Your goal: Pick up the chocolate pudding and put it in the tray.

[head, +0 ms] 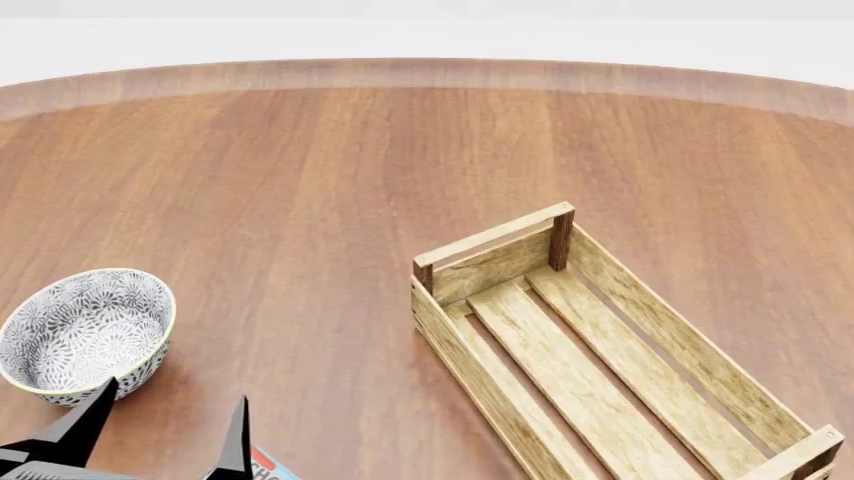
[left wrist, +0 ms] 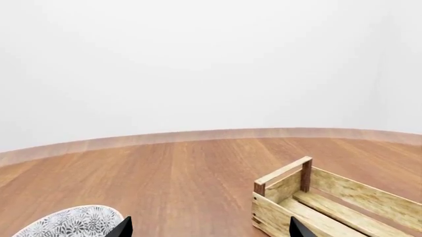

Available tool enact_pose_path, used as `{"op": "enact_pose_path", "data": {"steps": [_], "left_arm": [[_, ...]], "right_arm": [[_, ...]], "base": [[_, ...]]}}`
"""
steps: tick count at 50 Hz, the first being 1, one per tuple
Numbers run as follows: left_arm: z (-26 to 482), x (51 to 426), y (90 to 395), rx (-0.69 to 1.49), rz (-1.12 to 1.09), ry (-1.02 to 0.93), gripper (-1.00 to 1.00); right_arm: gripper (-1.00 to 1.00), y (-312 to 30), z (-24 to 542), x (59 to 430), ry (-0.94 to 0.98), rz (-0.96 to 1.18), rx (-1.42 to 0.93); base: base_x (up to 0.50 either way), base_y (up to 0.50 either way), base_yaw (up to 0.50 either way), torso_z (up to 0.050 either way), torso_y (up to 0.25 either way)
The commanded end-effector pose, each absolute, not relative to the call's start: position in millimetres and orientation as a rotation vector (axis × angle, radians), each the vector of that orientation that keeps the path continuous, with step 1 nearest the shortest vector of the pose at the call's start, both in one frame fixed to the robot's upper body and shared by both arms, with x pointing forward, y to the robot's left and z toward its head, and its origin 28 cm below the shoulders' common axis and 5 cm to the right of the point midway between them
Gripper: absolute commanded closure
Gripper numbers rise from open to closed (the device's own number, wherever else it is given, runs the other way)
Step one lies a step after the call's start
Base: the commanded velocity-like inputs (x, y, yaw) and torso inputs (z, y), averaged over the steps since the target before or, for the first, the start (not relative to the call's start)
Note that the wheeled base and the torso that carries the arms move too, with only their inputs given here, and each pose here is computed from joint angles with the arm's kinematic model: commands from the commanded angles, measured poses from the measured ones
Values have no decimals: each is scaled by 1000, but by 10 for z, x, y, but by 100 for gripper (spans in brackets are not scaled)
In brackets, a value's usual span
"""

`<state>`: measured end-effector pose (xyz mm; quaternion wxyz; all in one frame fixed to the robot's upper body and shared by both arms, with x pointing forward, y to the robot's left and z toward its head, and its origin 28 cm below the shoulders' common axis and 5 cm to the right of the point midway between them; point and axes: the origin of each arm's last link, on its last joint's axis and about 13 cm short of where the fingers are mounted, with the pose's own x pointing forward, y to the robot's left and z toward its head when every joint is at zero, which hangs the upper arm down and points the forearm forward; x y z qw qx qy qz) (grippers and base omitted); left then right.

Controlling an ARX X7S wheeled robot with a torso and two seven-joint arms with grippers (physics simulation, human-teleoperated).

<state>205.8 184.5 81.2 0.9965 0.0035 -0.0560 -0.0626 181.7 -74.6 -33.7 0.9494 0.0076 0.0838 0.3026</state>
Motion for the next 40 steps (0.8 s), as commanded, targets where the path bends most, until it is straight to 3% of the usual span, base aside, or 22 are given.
{"op": "enact_pose_path", "data": {"steps": [1,40], "left_arm": [[812,2060,1844,6,-127,-112,-100],[826,2048,1828,0,-132,-115,-100]], "right_arm": [[-100,-727,-337,1839,172,620,13],[-100,-697,-377,1911,182,622,13]], "base": [[0,0,0,0,0],[0,0,0,0,0]]}}
